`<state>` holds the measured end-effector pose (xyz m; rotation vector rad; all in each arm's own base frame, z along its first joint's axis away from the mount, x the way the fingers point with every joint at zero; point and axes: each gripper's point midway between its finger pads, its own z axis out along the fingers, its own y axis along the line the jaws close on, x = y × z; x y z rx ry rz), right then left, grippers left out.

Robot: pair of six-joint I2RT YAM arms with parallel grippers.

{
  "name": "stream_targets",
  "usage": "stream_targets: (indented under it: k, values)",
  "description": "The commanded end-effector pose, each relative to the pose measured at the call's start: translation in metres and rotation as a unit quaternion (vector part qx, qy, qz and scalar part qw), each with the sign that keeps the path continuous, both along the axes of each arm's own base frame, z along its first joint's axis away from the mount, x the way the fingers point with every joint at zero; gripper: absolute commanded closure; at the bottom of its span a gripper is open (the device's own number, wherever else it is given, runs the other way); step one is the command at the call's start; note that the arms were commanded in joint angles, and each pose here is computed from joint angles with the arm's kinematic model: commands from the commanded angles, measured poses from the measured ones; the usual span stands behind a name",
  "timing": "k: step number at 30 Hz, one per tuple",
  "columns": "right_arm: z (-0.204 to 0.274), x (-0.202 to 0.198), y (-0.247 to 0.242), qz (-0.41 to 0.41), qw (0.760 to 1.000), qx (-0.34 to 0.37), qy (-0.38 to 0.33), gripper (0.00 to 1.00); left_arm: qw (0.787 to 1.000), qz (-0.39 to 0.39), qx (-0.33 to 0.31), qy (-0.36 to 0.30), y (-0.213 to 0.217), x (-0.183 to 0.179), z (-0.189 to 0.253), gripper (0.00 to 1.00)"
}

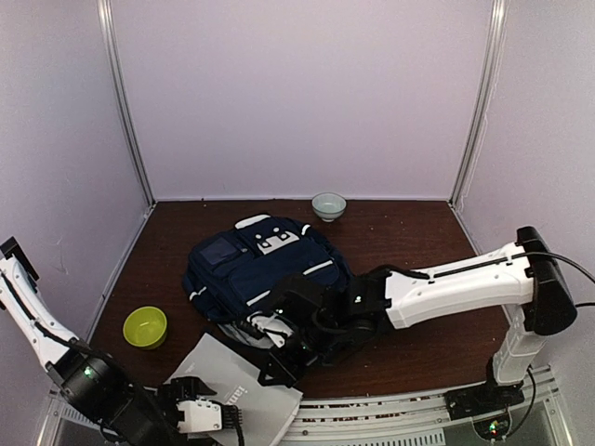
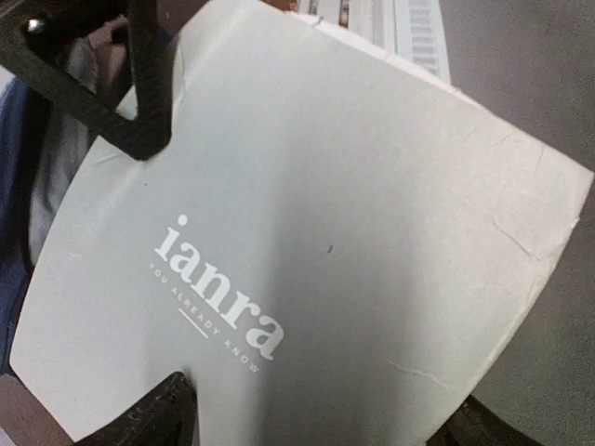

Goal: Pack the student bag
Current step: Pick up the book from the corner of the board, then pass from the right arm to the left

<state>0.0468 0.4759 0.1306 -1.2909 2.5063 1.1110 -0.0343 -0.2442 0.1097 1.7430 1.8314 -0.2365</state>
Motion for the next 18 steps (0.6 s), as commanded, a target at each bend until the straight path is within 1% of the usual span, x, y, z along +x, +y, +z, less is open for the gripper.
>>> stream_targets:
  k: [1, 3, 5, 7, 10, 13, 16, 18]
  values:
    - [0.041, 0.012, -0.032, -0.006, 0.999, 0.023, -0.035, 1.0, 0.993, -0.019, -0.118, -0.02, -0.033, 0.003, 0.065, 0.12]
    - [0.052, 0.025, -0.049, -0.025, 0.998, 0.024, -0.049, 1.0, 0.989, -0.027, -0.143, -0.019, -0.038, 0.003, 0.082, 0.1]
    - [0.056, 0.041, -0.069, -0.05, 0.996, 0.008, -0.07, 1.0, 0.987, -0.028, -0.157, -0.023, -0.043, 0.006, 0.095, 0.08]
    - [0.056, 0.061, -0.092, -0.082, 0.993, -0.009, -0.087, 1.0, 0.987, -0.023, -0.157, -0.033, -0.047, 0.013, 0.103, 0.07]
    - [0.053, 0.091, -0.125, -0.132, 0.987, -0.016, -0.09, 1.0, 0.988, -0.016, -0.143, -0.049, -0.055, 0.025, 0.109, 0.06]
    - [0.052, 0.121, -0.155, -0.173, 0.979, -0.023, -0.107, 1.0, 0.986, -0.004, -0.158, -0.057, -0.069, 0.037, 0.126, 0.04]
    - [0.046, 0.142, -0.179, -0.179, 0.976, -0.041, -0.117, 1.0, 0.978, 0.034, -0.205, -0.033, -0.084, 0.06, 0.152, 0.02]
    - [0.037, 0.15, -0.192, -0.165, 0.975, -0.068, -0.129, 1.0, 0.971, 0.08, -0.227, 0.005, -0.087, 0.086, 0.158, 0.02]
